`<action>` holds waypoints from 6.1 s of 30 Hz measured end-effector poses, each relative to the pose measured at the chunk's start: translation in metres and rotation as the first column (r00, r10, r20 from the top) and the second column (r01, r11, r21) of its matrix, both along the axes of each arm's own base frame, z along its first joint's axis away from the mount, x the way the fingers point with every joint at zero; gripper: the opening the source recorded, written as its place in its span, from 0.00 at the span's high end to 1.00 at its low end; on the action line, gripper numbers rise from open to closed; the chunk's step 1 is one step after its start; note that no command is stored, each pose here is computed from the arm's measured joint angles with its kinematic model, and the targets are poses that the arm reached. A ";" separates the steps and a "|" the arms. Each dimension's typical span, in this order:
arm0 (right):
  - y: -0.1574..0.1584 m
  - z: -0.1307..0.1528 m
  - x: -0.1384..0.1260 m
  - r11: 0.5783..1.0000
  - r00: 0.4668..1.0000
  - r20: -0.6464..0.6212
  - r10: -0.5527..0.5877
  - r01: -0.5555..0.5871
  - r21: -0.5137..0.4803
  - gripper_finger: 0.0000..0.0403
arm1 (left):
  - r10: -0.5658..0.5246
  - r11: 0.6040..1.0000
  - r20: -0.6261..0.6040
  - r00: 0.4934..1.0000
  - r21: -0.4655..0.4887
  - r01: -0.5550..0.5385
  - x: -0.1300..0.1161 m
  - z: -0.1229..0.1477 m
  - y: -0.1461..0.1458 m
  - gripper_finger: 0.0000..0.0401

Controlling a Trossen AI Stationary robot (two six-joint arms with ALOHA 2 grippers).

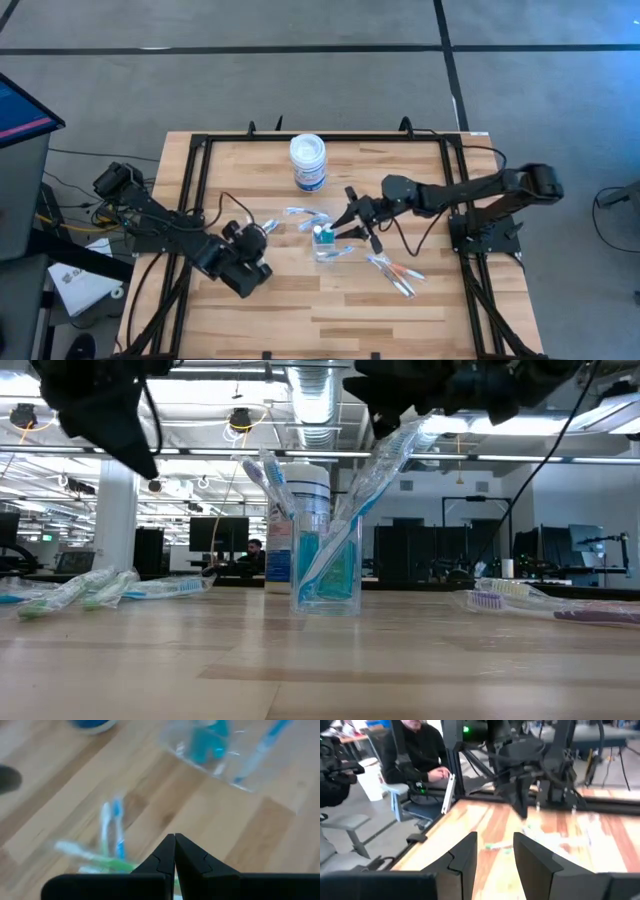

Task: Pick & Place toothbrushing station
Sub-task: Put the left green toothbrush into the Transparent organizer

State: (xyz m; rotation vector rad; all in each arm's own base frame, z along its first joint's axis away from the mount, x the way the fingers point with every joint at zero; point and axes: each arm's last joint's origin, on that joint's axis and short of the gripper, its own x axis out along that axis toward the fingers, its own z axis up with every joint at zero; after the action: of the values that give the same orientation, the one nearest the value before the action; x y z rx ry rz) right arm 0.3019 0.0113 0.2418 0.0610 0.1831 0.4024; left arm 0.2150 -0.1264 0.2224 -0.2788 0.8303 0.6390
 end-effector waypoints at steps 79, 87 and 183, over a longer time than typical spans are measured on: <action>0.014 -0.005 -0.020 0.999 0.975 -0.221 -0.033 0.025 -0.042 0.71 | 0.512 0.796 0.104 0.852 -0.430 -0.426 -0.078 -0.101 0.079 0.86; 0.014 -0.005 -0.020 0.999 0.974 -0.222 -0.034 0.025 -0.043 0.71 | 0.504 0.798 0.125 0.855 -0.447 -0.405 -0.078 -0.105 0.079 0.98; 0.016 0.006 0.005 0.995 0.996 0.072 -0.049 0.042 0.090 0.71 | -0.428 0.848 0.632 0.646 0.528 0.045 0.058 0.033 0.008 1.00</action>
State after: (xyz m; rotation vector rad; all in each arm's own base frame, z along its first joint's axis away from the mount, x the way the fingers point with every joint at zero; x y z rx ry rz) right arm 0.3073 0.0272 0.2475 0.1367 0.0908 0.3666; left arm 0.2727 -0.1181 0.2551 0.0446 -0.1021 0.3872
